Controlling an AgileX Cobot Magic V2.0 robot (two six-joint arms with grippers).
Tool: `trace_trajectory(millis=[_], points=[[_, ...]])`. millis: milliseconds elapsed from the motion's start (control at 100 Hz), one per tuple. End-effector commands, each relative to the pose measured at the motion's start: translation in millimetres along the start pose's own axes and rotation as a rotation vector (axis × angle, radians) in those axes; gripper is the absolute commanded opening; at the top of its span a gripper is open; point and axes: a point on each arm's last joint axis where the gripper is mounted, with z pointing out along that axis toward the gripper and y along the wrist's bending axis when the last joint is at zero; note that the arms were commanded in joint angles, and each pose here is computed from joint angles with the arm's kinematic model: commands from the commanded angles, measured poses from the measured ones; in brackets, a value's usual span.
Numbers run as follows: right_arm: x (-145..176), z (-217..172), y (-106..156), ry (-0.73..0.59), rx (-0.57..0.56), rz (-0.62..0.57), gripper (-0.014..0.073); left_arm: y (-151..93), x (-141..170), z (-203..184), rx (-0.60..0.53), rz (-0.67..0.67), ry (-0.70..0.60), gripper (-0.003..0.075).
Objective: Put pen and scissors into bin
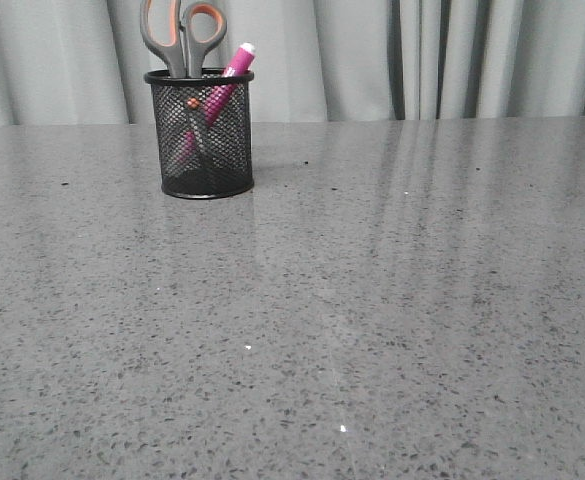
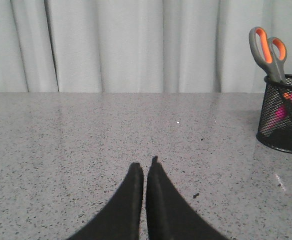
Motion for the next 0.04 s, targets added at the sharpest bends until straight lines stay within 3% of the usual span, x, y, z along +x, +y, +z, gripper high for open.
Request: trace_trajectory(millis=[0, 30], points=[[-2.4, -0.8, -0.2, -0.075, 0.010, -0.009, -0.0071, 0.6, 6.3, -1.0, -0.011, -0.018, -0.064, -0.0019], [-2.4, -0.8, -0.2, -0.075, 0.010, -0.009, -0.0071, 0.6, 6.3, -1.0, -0.011, -0.018, -0.064, -0.0019]])
